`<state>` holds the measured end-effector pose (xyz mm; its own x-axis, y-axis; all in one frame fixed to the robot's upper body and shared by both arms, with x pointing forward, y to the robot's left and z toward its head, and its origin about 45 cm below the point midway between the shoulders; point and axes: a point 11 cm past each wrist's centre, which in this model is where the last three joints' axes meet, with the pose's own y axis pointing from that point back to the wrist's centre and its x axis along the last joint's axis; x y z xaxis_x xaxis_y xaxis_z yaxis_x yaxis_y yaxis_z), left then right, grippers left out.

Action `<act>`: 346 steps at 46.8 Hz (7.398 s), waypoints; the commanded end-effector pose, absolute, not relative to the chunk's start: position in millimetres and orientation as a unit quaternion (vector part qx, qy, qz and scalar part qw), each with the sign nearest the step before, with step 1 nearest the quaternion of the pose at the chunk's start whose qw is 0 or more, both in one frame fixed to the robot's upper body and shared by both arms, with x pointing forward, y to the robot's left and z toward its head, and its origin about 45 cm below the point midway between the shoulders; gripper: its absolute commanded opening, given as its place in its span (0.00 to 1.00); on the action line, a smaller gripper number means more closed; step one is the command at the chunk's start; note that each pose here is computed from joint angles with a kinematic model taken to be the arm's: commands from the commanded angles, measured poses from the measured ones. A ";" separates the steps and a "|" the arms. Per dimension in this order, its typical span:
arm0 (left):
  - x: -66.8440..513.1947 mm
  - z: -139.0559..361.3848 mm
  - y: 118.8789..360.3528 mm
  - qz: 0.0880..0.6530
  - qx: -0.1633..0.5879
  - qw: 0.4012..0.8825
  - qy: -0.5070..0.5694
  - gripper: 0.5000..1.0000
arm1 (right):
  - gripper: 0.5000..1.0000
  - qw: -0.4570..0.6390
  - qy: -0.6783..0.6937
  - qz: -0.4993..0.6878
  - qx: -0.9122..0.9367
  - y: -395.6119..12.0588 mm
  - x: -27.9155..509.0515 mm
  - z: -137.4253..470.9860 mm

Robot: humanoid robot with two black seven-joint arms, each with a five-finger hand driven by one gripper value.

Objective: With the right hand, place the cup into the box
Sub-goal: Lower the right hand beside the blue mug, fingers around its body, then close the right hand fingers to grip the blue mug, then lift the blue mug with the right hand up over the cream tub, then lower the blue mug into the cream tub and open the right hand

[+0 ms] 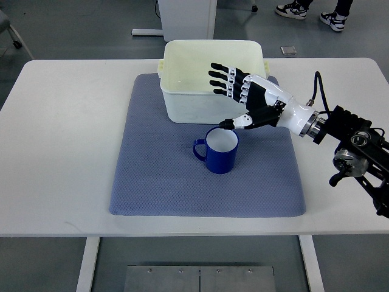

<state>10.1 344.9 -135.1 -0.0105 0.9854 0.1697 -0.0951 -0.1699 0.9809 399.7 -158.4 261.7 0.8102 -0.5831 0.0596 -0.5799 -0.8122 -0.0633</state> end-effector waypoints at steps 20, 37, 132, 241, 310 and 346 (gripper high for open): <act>10.0 -135.1 344.8 0.564 0.516 0.479 0.431 1.00 | 0.99 -0.005 0.318 -0.031 -0.947 -158.1 396.2 234.9; 10.1 -135.1 344.9 0.565 0.516 0.478 0.432 1.00 | 0.99 -0.010 0.332 -0.030 -0.943 -165.4 397.1 219.6; 10.1 -135.1 344.9 0.565 0.516 0.478 0.432 1.00 | 0.08 -0.036 0.383 -0.036 -0.922 -143.4 379.9 142.9; 9.9 -135.1 345.4 0.564 0.517 0.478 0.431 1.00 | 0.00 -0.006 0.470 -0.151 -0.870 -197.5 475.8 325.1; 10.0 -135.1 344.8 0.564 0.516 0.479 0.431 1.00 | 0.59 -0.061 0.527 -0.080 -0.844 -144.3 493.6 266.3; 10.1 -135.1 344.9 0.565 0.516 0.478 0.432 1.00 | 1.00 -0.059 0.527 -0.078 -0.844 -145.8 493.4 266.3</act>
